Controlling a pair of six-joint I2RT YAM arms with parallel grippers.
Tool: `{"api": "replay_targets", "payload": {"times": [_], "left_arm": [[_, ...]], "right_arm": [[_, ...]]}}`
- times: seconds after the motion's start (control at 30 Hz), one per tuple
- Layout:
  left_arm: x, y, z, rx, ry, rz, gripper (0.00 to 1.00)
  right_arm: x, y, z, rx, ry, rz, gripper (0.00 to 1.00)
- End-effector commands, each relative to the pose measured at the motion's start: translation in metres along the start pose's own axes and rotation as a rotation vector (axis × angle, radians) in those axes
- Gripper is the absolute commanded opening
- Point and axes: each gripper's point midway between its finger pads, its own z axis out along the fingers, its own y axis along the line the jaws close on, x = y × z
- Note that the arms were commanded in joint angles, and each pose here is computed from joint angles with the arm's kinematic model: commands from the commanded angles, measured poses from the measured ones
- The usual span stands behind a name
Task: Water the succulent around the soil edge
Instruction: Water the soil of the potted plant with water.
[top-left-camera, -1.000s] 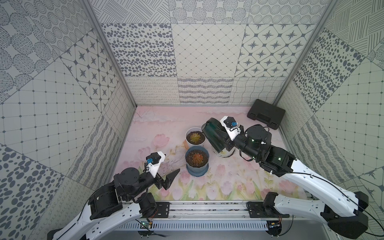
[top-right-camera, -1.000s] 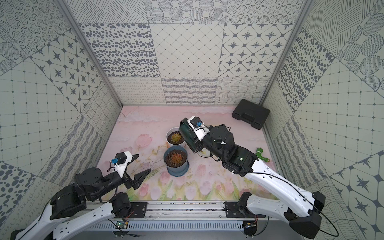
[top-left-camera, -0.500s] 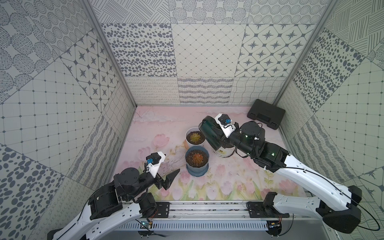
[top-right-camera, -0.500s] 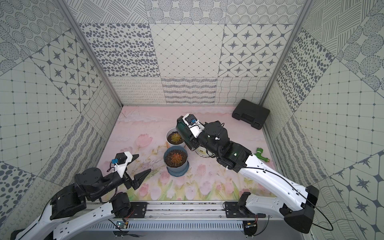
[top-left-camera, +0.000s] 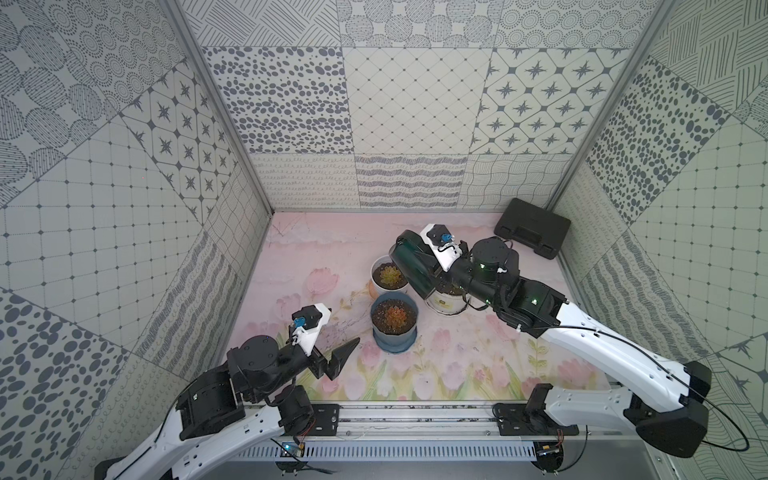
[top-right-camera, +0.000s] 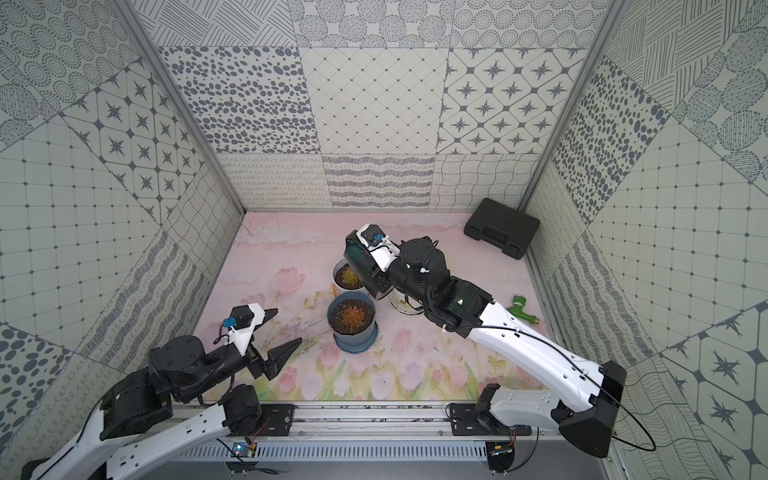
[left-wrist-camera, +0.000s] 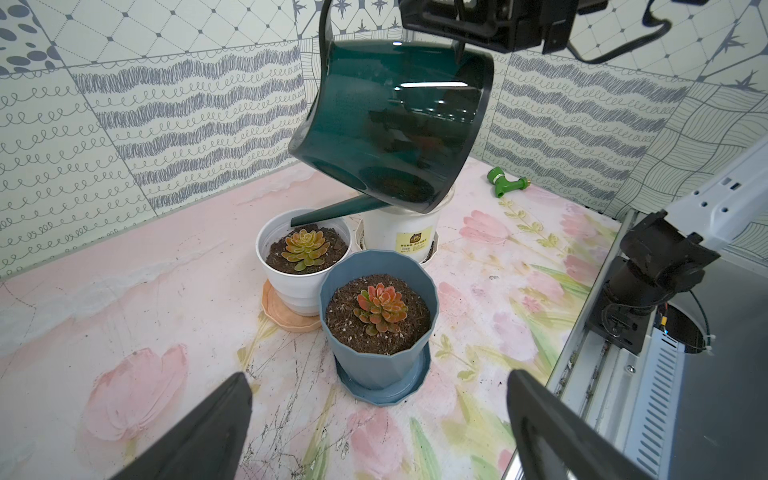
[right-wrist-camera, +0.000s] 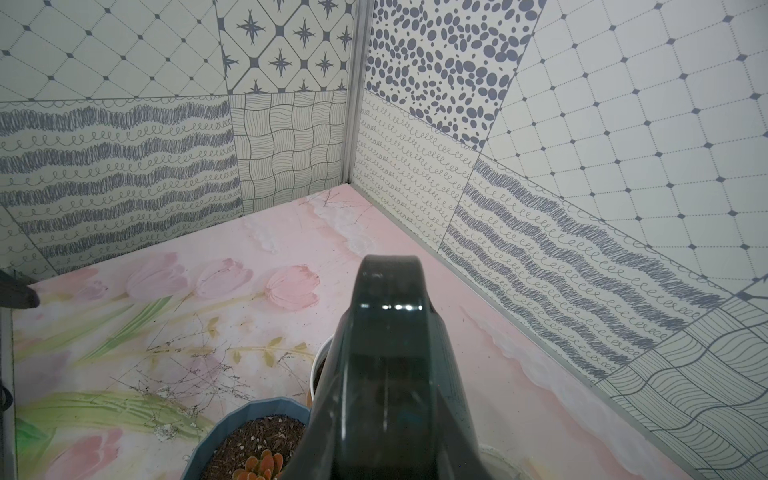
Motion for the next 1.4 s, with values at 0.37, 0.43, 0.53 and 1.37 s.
{"api": "replay_targets", "payload": {"times": [0.37,0.43,0.53,1.37], "left_arm": [[-0.001,0.0,-0.001,0.002,-0.014,0.015,0.99],[-0.001,0.0,-0.001,0.002,-0.016,0.015,0.99],[-0.001,0.0,-0.001,0.002,-0.018,0.014,0.99],[-0.002,0.001,-0.003,-0.002,-0.025,0.015,0.99]], "right_arm": [[-0.056,-0.001,-0.001,-0.027,-0.179,0.067,0.0],[-0.057,0.0,-0.001,-0.033,-0.183,0.071,0.0],[-0.059,0.001,0.0,-0.043,-0.188,0.075,0.0],[-0.06,0.015,-0.002,-0.1,-0.178,0.095,0.0]]}}
